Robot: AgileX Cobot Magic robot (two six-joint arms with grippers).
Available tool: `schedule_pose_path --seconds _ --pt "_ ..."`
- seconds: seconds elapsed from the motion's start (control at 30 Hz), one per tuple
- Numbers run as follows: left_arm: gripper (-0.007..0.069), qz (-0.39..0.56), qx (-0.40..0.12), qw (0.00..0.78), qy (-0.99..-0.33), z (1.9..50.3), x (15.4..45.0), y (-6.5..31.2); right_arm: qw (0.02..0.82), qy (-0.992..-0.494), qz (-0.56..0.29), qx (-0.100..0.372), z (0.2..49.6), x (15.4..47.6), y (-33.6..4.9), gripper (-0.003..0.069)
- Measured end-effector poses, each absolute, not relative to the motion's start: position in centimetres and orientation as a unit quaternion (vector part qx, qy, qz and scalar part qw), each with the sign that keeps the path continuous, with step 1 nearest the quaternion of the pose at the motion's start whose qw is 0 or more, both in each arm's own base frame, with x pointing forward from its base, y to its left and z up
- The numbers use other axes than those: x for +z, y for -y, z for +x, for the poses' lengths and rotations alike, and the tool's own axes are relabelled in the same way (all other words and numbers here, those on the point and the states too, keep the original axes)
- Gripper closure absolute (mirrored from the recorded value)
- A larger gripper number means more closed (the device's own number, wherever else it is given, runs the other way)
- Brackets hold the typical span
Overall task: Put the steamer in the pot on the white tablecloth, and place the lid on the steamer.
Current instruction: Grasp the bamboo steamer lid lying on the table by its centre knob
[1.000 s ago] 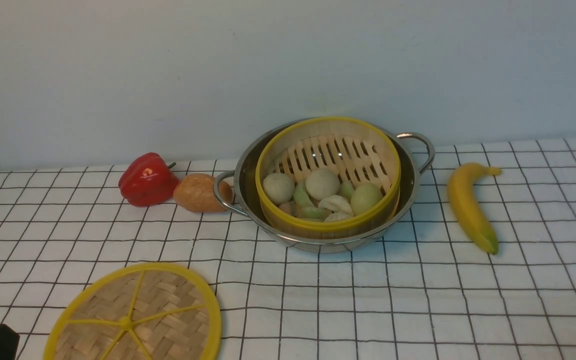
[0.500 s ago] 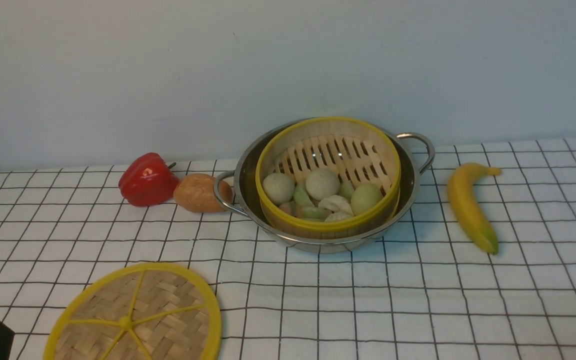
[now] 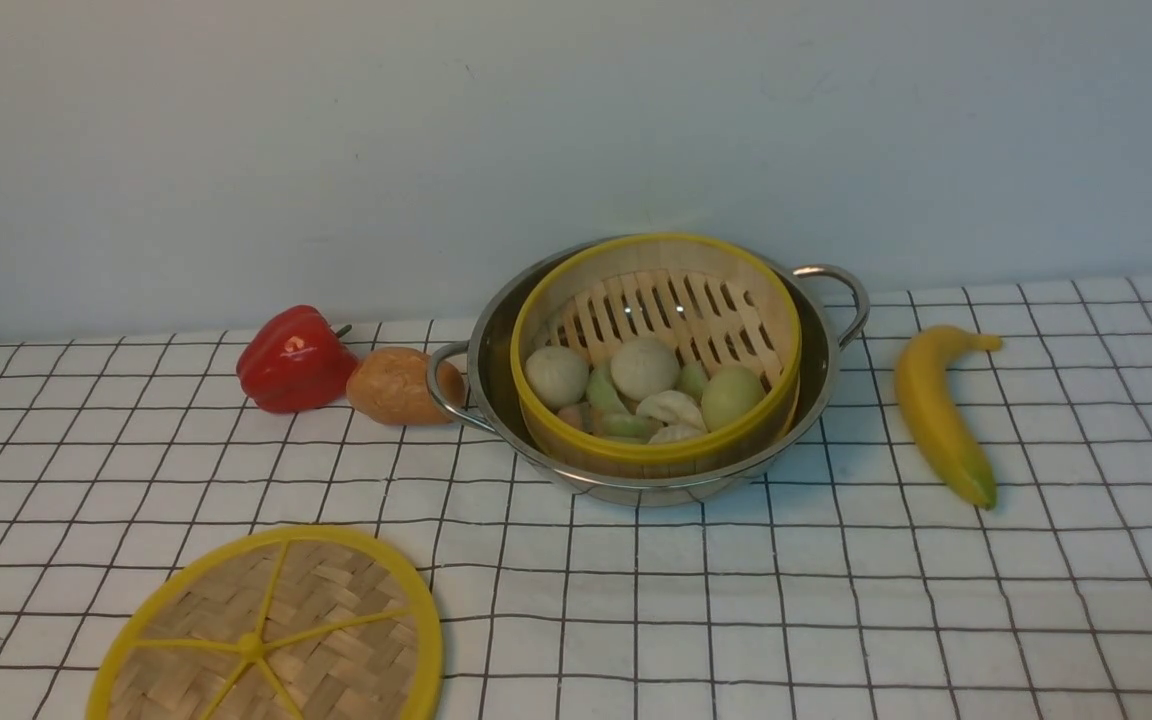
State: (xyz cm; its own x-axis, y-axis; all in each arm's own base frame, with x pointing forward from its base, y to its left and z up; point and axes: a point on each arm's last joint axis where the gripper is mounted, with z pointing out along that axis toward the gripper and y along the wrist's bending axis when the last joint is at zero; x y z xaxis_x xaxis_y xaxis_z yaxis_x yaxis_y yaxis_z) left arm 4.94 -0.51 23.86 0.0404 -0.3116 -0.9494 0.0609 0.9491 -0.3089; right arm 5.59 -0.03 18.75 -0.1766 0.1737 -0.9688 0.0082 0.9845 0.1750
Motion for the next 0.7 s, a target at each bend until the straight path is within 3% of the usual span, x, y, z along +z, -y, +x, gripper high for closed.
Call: schedule_pose_path --seconds 0.13,0.27,0.33,0.37,0.47,0.6,0.7 --pt "0.0382 -0.083 -0.132 0.737 -0.658 4.3 26.7 0.6 0.639 -0.764 0.059 0.065 5.6 18.8 0.0 0.0419" --pt "0.0382 -0.052 -0.130 0.682 -0.718 4.7 28.3 1.1 0.639 -0.764 0.059 0.065 5.6 18.7 0.0 0.0419" --pt "0.0382 -0.029 -0.123 0.574 -0.809 6.2 27.7 1.6 0.639 -0.764 0.059 0.065 5.6 18.8 0.0 0.0419" --pt "0.0382 -0.027 -0.122 0.567 -0.814 6.4 27.8 1.6 0.639 -0.764 0.059 0.065 5.6 18.8 0.0 0.0419" --pt "0.0382 -0.012 -0.104 0.437 -0.893 9.2 27.3 1.5 0.639 -0.764 0.059 0.065 5.6 18.8 0.0 0.0419" --pt "0.0382 -0.007 -0.103 0.318 -0.943 13.5 27.2 1.5 0.639 -0.764 0.059 0.065 5.6 18.8 0.0 0.0419" --pt "0.0382 0.010 -0.097 0.275 -0.956 16.5 26.9 1.5 0.639 -0.764 0.059 0.065 5.6 18.8 0.0 0.0419"
